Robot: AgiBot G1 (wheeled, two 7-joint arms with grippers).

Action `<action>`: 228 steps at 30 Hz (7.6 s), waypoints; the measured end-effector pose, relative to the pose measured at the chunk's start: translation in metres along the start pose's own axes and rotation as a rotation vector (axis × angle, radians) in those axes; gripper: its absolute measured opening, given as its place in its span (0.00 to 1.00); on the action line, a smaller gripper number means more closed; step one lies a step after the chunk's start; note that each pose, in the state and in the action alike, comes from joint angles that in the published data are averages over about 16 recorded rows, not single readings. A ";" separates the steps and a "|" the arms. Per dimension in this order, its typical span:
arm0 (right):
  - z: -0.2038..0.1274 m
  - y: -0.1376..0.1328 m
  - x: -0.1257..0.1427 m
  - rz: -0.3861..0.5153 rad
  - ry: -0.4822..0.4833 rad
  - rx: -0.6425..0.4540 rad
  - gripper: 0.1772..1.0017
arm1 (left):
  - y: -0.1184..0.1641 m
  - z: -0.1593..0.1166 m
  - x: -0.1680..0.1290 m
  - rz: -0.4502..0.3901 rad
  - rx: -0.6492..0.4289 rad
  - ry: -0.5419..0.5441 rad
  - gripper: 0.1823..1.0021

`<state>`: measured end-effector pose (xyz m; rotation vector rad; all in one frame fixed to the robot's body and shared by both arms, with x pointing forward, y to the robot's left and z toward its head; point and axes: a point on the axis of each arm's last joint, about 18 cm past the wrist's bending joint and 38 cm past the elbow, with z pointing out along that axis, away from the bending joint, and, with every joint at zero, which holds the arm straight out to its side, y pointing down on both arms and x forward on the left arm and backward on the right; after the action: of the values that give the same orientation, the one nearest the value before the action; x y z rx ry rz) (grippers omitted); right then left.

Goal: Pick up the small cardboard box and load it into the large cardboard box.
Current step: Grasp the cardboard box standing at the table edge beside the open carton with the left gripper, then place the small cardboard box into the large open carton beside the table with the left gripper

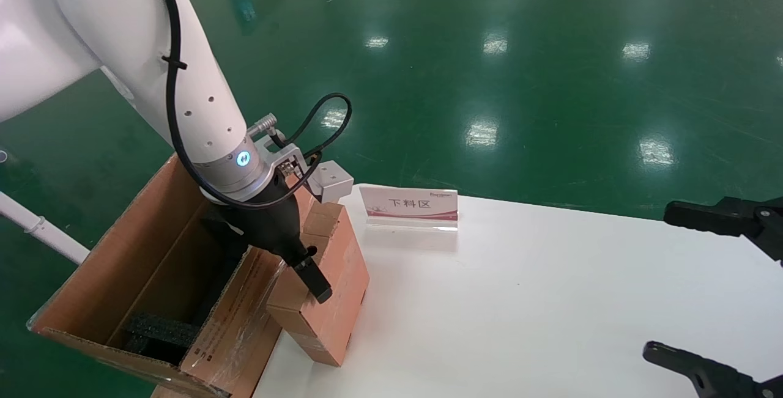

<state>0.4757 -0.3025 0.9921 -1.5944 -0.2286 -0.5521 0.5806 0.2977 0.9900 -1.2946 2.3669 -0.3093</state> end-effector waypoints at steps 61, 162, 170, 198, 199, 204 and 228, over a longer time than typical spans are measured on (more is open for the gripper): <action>0.000 0.000 0.000 0.000 0.000 0.000 0.12 | 0.012 -0.224 -0.079 0.023 0.516 -0.196 0.05; 0.000 0.000 0.000 0.000 0.000 0.000 1.00 | 0.131 -0.044 -0.168 -0.493 -0.014 -0.388 0.04; 0.000 0.000 0.000 0.000 0.000 0.000 1.00 | 0.133 -0.042 -0.166 -0.496 -0.025 -0.399 0.04; 0.000 0.000 0.000 0.000 0.000 0.000 1.00 | 0.130 -0.019 -0.184 -0.505 -0.026 -0.475 0.04; 0.000 0.000 0.000 0.000 0.000 0.000 1.00 | 0.129 -0.018 -0.185 -0.505 -0.027 -0.478 0.04; 0.000 0.000 0.000 0.000 0.000 0.000 1.00 | 0.129 -0.009 -0.188 -0.507 -0.034 -0.487 0.04; 0.000 0.000 0.000 0.000 0.000 0.000 1.00 | 0.134 0.035 -0.195 -0.535 -0.111 -0.513 0.04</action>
<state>0.4758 -0.3026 0.9922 -1.5941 -0.2286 -0.5523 0.5897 0.5341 0.9571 -1.7969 1.6117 0.0111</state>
